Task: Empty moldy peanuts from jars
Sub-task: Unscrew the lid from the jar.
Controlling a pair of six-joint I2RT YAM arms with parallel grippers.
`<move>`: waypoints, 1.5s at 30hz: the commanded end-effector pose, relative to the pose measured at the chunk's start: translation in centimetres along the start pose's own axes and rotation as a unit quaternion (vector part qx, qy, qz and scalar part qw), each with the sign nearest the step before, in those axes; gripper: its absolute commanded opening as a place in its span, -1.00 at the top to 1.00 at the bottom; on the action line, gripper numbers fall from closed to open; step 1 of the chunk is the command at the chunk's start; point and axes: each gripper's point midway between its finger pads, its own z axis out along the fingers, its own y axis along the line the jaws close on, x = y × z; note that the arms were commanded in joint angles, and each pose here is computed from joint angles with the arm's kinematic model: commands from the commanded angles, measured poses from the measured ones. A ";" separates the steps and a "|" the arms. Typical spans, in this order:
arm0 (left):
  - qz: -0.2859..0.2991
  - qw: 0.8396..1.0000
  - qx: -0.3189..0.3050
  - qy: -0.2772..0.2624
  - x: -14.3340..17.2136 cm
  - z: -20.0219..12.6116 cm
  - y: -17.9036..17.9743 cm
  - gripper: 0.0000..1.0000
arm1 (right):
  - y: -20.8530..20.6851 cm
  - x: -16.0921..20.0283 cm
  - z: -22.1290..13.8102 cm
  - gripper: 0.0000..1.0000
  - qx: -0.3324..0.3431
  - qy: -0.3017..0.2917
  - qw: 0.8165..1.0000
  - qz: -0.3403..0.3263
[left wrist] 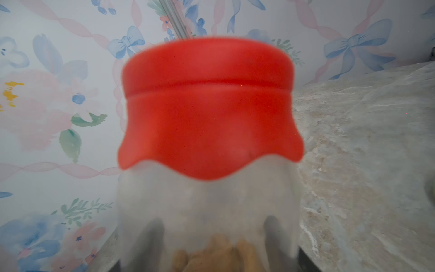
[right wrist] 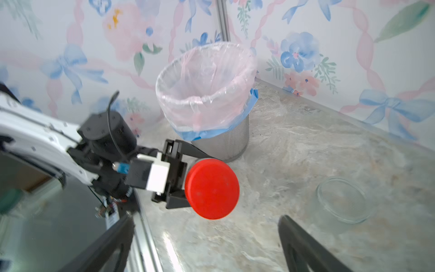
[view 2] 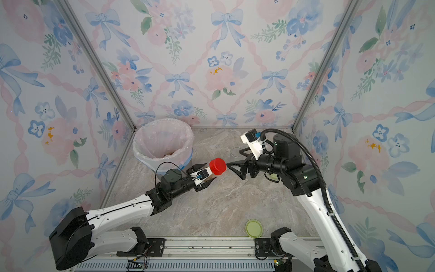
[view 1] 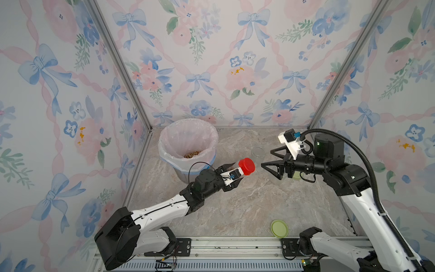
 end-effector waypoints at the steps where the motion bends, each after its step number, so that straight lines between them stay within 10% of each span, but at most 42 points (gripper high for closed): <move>1: 0.053 0.995 -0.081 0.006 -1.5 0.0 3.1 1.00 | -2.7 -1.0 1.6 -0.90 0.048 0.011 0.968 0.246; 18: 0.113 0.987 -0.112 0.037 -1.3 0.7 2.9 1.00 | -2.2 3.9 7.7 -0.70 0.089 0.153 0.933 0.314; 45: 0.116 0.985 -0.123 0.029 -2.6 0.9 3.6 1.00 | -2.6 6.6 10.5 -0.42 0.070 0.176 0.927 0.325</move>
